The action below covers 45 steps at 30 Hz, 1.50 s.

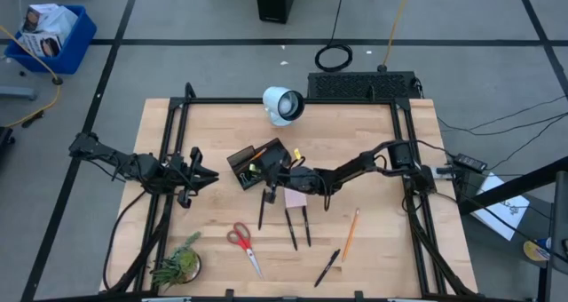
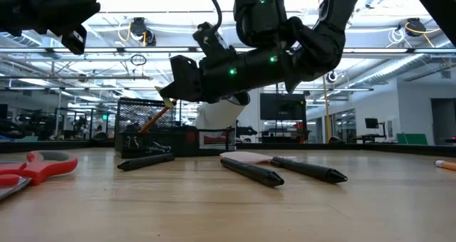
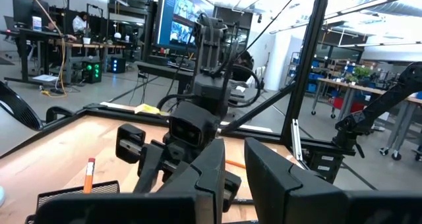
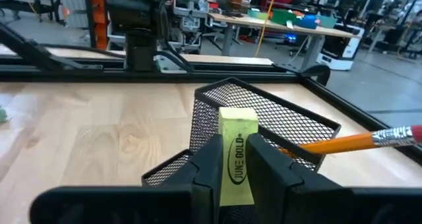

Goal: Pick and place office supplies into organizer
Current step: Put the green eraser into the black desk organizer

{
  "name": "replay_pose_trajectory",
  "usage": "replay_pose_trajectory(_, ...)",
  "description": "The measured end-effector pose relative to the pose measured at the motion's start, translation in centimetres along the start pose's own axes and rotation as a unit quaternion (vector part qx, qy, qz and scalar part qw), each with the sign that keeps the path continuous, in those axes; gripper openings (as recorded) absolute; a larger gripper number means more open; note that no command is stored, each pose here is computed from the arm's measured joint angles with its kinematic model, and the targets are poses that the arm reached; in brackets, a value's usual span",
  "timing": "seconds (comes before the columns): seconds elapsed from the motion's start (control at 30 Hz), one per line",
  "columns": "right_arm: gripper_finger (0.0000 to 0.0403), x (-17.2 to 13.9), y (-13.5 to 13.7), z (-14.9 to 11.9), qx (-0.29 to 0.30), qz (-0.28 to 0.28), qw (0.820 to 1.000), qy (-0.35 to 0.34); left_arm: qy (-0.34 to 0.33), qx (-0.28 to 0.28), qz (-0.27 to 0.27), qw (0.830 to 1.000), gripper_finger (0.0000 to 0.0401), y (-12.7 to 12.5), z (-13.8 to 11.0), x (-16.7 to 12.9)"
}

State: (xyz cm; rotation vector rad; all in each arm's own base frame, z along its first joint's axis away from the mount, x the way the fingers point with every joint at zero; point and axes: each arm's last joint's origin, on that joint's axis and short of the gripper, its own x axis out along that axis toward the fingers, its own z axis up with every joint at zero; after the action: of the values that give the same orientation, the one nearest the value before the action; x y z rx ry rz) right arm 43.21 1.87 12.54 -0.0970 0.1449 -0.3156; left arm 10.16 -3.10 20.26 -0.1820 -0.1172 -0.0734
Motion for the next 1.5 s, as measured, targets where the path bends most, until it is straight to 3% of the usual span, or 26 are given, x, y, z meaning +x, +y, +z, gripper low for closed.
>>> replay_pose_trajectory(0.13,0.0055,0.0,0.1,0.0,0.002,0.026,1.000,-0.002,0.000,0.000,0.000,1.000,0.0063,0.0,0.0,0.0)
replay_pose_trajectory(0.37,0.0061,0.0,0.1,0.0,0.001,0.025,1.000,-0.002,0.000,0.000,0.000,1.000,0.0063,0.0,0.0,0.0)
replay_pose_trajectory(0.83,0.0149,0.2,-0.1,-0.5,0.003,0.007,1.000,0.004,0.000,0.000,0.000,1.000,0.0063,0.0,0.0,0.0)
replay_pose_trajectory(1.1,0.0161,0.4,0.2,-1.8,-0.008,0.010,1.000,0.006,-0.001,0.000,0.000,1.000,0.0063,0.0,0.0,0.0)
replay_pose_trajectory(1.3,0.0162,-1.1,2.3,0.7,-0.071,0.036,0.996,-0.029,0.000,0.000,0.000,1.000,0.0063,0.0,0.0,0.0)
replay_pose_trajectory(1.5,0.0163,-2.1,4.1,1.5,-0.067,0.091,0.993,-0.036,-0.001,0.000,0.000,1.000,0.0063,0.0,0.0,0.0)
